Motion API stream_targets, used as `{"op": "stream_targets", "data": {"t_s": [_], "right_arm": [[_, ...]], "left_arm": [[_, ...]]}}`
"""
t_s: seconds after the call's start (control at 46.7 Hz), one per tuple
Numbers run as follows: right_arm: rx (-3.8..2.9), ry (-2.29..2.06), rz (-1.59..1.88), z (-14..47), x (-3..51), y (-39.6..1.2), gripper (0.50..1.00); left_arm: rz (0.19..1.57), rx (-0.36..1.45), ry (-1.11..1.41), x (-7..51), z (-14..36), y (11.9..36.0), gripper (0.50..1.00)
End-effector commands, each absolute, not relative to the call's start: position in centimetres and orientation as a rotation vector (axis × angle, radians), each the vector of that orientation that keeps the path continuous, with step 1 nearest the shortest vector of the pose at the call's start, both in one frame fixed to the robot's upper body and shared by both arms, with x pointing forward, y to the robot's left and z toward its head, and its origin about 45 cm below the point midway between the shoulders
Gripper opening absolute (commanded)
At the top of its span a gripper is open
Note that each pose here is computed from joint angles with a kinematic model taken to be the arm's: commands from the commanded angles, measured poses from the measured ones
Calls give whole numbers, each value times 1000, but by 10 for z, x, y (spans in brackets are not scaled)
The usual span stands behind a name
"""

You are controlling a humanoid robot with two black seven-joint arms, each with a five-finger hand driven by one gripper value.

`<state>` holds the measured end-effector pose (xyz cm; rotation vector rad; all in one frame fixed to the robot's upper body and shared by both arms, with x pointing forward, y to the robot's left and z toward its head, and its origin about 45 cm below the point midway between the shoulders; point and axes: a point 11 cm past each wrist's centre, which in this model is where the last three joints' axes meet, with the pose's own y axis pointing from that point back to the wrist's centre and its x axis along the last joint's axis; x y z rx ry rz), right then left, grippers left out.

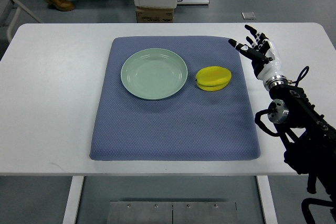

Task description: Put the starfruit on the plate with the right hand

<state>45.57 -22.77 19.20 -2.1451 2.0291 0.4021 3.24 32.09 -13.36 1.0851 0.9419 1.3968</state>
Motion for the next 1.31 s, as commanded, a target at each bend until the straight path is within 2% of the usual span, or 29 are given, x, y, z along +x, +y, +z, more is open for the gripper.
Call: {"op": "stream_targets", "data": {"t_s": [0.0,1.286], "right_arm": [[-2145,2029,402,192,456,-228,998],[-2141,2019,389,199,459,-227,998]], "left_arm": [[1398,1085,943,32,-134,321,1000],[1394,1098,955,23,-134,322,1000]]}}
